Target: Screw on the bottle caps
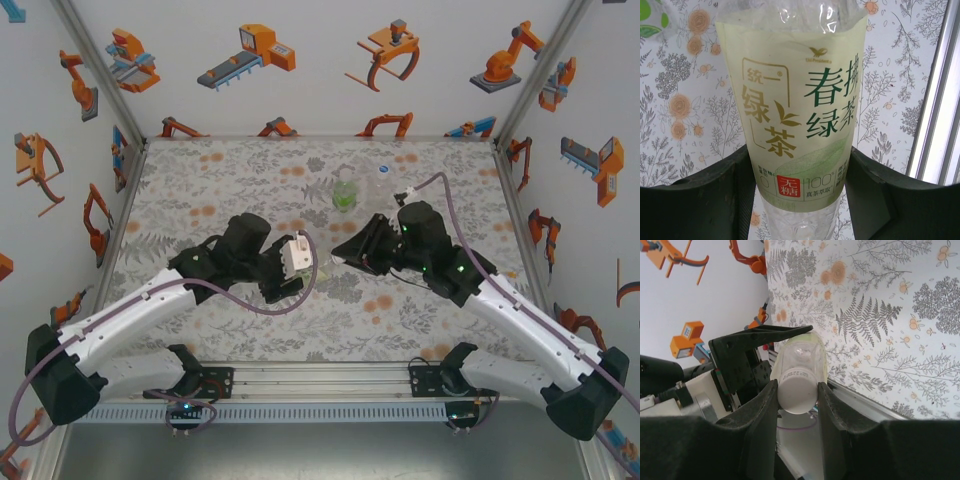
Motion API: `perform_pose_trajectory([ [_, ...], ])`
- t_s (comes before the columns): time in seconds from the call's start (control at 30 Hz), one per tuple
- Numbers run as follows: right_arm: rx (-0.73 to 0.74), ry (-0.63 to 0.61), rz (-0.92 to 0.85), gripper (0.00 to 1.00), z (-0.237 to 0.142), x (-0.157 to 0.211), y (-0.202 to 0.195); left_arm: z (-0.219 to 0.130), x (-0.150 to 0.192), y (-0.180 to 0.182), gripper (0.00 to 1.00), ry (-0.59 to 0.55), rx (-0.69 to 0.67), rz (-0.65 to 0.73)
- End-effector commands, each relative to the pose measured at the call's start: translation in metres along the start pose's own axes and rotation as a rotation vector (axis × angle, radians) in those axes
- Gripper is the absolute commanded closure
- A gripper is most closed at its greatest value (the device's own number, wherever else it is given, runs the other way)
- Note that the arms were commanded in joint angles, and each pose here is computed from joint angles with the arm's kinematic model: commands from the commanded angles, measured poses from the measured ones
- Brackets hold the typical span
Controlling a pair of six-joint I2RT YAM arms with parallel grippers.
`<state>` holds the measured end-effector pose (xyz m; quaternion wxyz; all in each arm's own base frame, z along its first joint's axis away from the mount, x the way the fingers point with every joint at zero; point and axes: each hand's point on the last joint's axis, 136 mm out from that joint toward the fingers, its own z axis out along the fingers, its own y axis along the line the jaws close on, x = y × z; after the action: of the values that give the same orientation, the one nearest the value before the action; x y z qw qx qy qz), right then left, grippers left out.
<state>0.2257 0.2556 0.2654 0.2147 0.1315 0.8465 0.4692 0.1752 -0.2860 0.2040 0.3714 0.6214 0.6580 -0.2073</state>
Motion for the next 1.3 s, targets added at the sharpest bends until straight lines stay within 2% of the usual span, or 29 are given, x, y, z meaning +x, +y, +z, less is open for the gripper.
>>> perform_pose_trajectory([
  [0.0, -0.02, -0.05, -0.023, 0.79, -0.008, -0.012, 0.017, -0.009, -0.04, -0.004, 1.0, -0.156, 0.025, 0.068],
  [0.1, -0.058, -0.092, -0.224, 0.53, -0.023, -0.019, 0.037, -0.01, -0.04, -0.007, 1.0, -0.161, 0.04, 0.078],
  [0.17, -0.103, -0.11, -0.352, 0.47, -0.032, -0.02, 0.05, -0.011, -0.041, -0.01, 1.0, -0.167, 0.054, 0.086],
  [0.27, -0.223, -0.139, -0.596, 0.46, -0.048, -0.016, 0.079, -0.015, -0.042, -0.017, 1.0, -0.181, 0.086, 0.103],
  [0.37, -0.367, -0.112, -0.901, 0.45, -0.064, 0.006, 0.101, -0.021, -0.044, -0.027, 1.0, -0.201, 0.132, 0.118],
  [0.5, -0.539, 0.007, -1.247, 0.39, -0.081, 0.047, 0.111, -0.03, -0.05, -0.044, 1.0, -0.25, 0.213, 0.134],
  [0.67, -0.689, 0.055, -1.526, 0.44, -0.094, 0.074, 0.108, -0.039, -0.056, -0.057, 1.0, -0.3, 0.277, 0.145],
  [0.77, -0.743, 0.028, -1.615, 0.46, -0.098, 0.081, 0.106, -0.04, -0.058, -0.06, 1.0, -0.312, 0.296, 0.146],
  [0.87, -0.795, 0.033, -1.638, 0.47, -0.103, 0.087, 0.107, -0.041, -0.059, -0.06, 1.0, -0.317, 0.3, 0.145],
  [0.97, -0.814, 0.036, -1.64, 0.53, -0.104, 0.089, 0.106, -0.04, -0.059, -0.06, 1.0, -0.318, 0.301, 0.144],
  [1.27, -0.855, 0.078, -1.635, 0.54, -0.108, 0.098, 0.101, -0.041, -0.059, -0.06, 1.0, -0.32, 0.302, 0.146],
])
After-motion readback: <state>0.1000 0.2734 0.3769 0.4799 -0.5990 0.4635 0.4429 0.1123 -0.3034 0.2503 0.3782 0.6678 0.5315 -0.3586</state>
